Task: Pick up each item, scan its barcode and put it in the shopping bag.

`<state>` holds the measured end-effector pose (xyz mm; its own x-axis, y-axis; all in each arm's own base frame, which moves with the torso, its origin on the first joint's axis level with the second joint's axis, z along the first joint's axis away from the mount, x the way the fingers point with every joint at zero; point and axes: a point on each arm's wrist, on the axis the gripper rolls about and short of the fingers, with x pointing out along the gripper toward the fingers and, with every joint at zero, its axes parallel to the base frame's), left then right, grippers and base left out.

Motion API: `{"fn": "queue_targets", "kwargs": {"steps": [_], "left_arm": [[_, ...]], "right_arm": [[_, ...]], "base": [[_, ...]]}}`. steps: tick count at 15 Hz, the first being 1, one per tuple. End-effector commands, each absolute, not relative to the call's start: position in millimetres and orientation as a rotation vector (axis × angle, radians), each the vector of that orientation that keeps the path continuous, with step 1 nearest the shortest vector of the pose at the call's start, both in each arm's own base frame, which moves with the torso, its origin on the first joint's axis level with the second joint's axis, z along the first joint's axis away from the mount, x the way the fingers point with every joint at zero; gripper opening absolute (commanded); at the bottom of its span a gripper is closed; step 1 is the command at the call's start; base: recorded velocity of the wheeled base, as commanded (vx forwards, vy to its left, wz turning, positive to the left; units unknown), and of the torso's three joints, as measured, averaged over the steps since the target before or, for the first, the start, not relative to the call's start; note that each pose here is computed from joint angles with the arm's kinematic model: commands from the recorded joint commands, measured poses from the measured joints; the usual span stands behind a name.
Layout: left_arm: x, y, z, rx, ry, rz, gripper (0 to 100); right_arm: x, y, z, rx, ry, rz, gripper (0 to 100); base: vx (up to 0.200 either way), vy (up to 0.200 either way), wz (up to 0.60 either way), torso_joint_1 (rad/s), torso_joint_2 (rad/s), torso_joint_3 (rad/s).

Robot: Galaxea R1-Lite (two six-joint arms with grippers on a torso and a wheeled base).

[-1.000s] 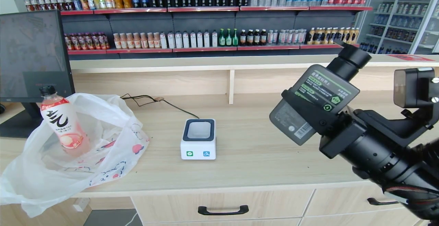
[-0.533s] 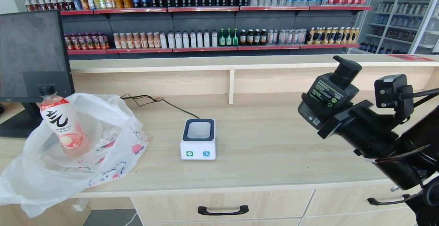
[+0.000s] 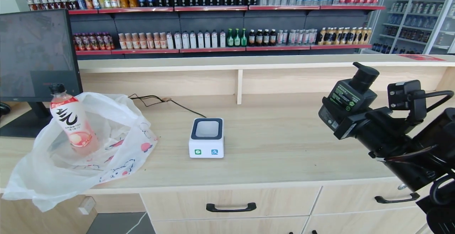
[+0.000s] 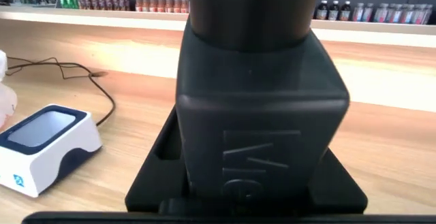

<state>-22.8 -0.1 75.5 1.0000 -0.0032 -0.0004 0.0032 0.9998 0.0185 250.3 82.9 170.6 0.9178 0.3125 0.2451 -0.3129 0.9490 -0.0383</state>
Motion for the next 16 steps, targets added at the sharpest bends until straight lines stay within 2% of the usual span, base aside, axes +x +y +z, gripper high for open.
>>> {"fn": "queue_targets", "kwargs": {"steps": [1, 5, 16], "left_arm": [[-22.8, -0.1, 75.5, 0.018, 0.000, -0.003, 100], [-22.8, 0.0, 75.6, 0.009, -0.002, -0.002, 100], [-22.8, 0.0, 75.6, 0.000, -0.002, -0.002, 100]], "right_arm": [[250.2, 82.0, 171.0, 0.002, -0.254, 0.319, 0], [251.4, 81.1, 173.4, 0.005, -0.264, 0.314, 0], [251.3, 79.4, 171.3, 0.001, -0.256, 0.308, 0]], "base": [[0.000, 0.000, 0.00, 0.000, 0.00, 0.000], [0.000, 0.000, 0.00, 0.000, 0.00, 0.000], [0.000, 0.200, 0.00, 0.008, 0.00, 0.002]]}}
